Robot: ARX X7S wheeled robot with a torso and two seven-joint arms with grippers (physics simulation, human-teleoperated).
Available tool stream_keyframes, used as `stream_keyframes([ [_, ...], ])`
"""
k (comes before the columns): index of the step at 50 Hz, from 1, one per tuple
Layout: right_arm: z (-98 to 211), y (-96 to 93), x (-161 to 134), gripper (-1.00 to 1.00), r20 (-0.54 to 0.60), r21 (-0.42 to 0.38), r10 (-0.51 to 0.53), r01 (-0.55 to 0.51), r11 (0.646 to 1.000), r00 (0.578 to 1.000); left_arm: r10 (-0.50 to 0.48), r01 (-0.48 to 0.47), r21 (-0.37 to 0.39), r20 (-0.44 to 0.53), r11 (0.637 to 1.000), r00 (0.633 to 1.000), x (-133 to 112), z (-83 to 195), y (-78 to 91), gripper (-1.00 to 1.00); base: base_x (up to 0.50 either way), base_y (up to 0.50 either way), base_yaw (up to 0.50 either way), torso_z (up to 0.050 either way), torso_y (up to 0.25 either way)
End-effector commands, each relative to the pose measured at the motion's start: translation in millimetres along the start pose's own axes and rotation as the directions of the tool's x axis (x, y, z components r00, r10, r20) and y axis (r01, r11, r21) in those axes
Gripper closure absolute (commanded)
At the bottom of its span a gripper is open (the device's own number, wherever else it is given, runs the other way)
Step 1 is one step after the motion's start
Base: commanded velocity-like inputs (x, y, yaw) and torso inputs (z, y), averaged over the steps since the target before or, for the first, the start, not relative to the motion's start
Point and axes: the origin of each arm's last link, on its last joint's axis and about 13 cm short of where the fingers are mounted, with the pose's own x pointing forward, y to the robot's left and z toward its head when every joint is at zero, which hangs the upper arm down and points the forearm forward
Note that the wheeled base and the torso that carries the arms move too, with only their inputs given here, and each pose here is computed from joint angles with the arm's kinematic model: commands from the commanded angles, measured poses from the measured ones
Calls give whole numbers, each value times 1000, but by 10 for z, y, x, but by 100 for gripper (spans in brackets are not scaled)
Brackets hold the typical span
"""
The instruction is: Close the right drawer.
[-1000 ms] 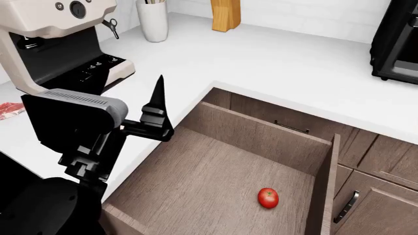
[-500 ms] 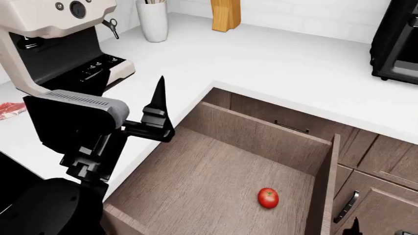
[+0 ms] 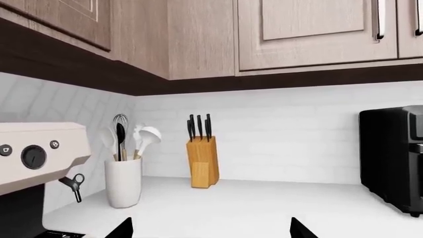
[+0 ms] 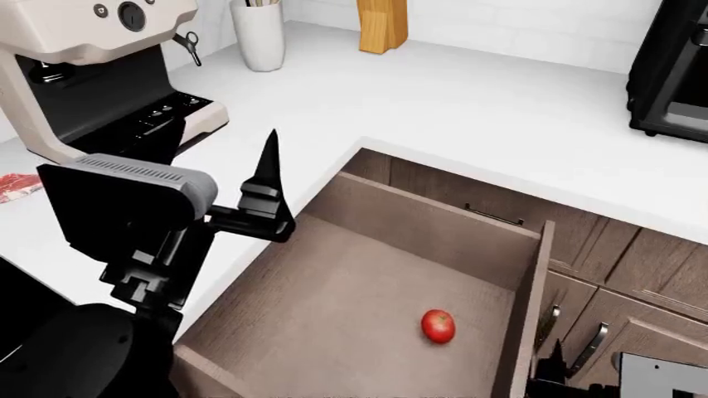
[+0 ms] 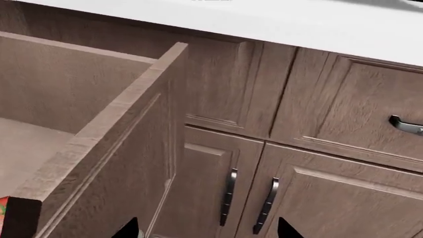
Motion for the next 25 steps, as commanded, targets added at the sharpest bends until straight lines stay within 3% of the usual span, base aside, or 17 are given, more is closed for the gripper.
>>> stream_keyframes([
  [1,48,152,114,-100,6,-19,51,-51,999,999,1,-1,-1,0,1000,1000,-4,-5,3,-100,0,0,0,0,0],
  [25,162,385,212,-100,25,-56,142,-140,989,990,2,-2,0,1,1000,1000,-15,22,-2,-100,0,0,0,0,0],
])
